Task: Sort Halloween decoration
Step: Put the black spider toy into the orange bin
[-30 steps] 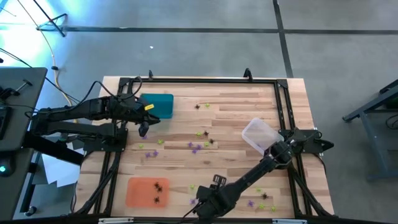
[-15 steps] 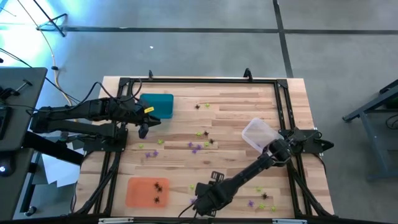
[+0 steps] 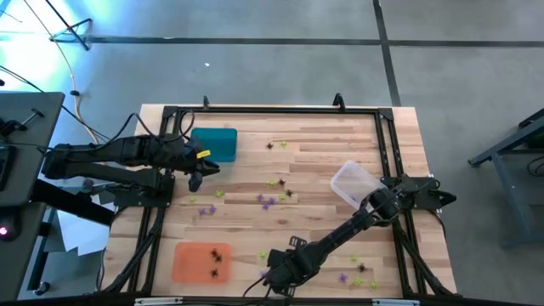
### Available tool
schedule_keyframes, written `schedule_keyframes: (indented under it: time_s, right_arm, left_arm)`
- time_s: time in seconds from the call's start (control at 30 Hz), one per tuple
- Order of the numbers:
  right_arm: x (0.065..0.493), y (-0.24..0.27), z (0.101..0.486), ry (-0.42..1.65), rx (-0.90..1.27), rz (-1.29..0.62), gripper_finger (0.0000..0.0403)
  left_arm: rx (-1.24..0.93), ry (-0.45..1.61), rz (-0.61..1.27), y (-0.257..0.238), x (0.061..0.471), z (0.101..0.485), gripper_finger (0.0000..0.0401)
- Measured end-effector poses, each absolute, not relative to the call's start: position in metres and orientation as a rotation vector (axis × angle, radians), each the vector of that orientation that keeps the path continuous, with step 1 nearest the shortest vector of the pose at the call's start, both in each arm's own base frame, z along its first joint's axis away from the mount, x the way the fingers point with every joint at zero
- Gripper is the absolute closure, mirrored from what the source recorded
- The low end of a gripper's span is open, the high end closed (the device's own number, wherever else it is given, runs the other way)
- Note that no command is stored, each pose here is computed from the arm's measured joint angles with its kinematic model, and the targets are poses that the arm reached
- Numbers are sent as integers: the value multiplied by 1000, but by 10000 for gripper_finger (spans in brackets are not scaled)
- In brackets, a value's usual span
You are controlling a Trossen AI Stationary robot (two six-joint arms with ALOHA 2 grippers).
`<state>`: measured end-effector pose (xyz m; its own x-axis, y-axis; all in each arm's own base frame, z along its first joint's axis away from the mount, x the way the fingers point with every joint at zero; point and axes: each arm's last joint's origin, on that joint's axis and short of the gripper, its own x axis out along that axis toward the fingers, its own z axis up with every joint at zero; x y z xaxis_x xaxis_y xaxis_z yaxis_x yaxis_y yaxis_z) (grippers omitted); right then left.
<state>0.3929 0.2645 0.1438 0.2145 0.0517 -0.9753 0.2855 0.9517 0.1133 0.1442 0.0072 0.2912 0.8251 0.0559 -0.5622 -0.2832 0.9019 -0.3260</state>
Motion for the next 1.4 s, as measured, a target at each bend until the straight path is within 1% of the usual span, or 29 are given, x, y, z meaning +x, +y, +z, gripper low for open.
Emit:
schedule_keyframes:
  time_s: [0.13,0.43,0.6,0.73,0.97,1.0,1.23,1.4]
  right_arm:
    - [382,260,140,1316,332,-171,281]
    - [343,233,119,1105,644,-99,282]
    - [331,225,114,1058,728,-88,284]
    - [331,224,114,1066,724,-83,310]
    - [331,224,113,1064,726,-82,390]
    - [331,224,113,1063,727,-80,396]
    - [334,221,115,1067,735,-63,401]
    - [335,214,124,1063,720,-42,402]
  left_arm:
    - [-393,569,215,6,144,291,348]
    - [-408,559,247,6,144,291,348]
    - [-424,551,253,6,144,292,348]
    - [-420,547,267,7,144,292,348]
    - [-419,547,270,7,144,292,348]
    - [-419,547,270,7,144,292,348]
    - [-418,547,270,7,144,292,348]
    - [-418,547,270,7,144,292,348]
